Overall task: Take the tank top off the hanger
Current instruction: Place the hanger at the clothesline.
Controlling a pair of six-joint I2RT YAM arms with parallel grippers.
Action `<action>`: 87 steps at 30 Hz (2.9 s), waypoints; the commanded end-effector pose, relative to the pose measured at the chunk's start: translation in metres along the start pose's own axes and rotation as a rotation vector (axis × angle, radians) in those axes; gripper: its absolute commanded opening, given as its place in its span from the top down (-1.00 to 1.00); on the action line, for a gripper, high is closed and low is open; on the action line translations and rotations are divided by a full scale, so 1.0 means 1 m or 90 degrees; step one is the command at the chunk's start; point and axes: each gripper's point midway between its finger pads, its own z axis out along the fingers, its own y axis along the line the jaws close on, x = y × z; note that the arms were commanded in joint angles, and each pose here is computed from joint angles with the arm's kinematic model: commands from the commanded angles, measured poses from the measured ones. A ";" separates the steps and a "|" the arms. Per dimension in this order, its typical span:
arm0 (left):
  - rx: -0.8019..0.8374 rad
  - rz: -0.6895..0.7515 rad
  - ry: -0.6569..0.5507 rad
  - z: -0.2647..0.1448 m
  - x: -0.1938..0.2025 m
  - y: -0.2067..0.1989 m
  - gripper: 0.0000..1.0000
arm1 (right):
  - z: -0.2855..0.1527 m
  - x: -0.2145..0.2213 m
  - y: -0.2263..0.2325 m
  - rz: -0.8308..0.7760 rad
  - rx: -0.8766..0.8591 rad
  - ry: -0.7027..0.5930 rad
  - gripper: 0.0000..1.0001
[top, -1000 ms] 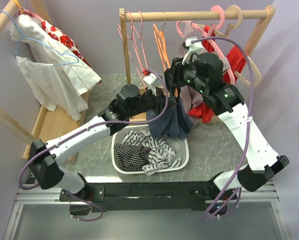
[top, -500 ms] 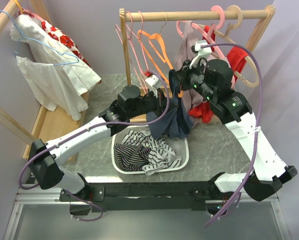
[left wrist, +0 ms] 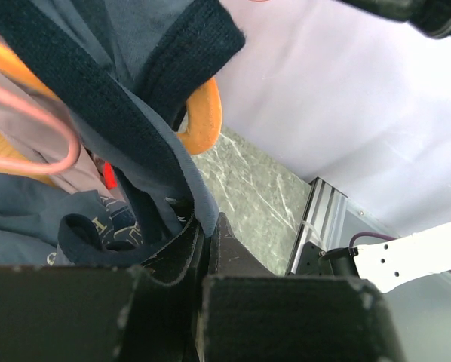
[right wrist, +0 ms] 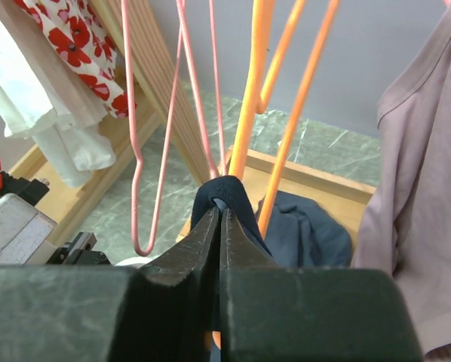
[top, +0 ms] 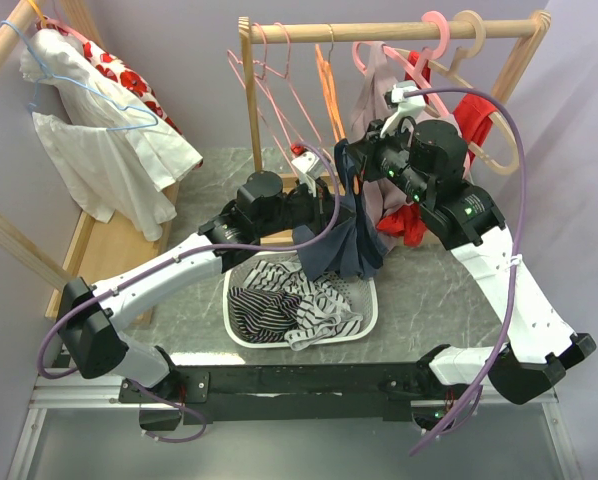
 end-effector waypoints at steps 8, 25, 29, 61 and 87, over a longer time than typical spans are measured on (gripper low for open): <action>0.023 -0.002 -0.010 0.003 -0.010 -0.012 0.95 | -0.005 -0.019 -0.004 -0.002 0.018 -0.041 1.00; 0.016 0.000 -0.027 0.003 -0.018 -0.012 0.89 | -0.031 -0.030 -0.003 -0.019 0.007 -0.107 1.00; 0.012 -0.003 -0.027 0.003 -0.018 -0.011 0.88 | -0.028 -0.031 -0.004 -0.016 0.009 -0.108 1.00; -0.001 -0.010 -0.014 0.002 -0.007 -0.005 0.83 | -0.078 0.019 -0.009 -0.028 0.005 -0.028 1.00; -0.100 -0.049 0.136 -0.068 0.079 0.015 0.98 | -0.109 0.134 0.020 0.050 -0.103 0.217 1.00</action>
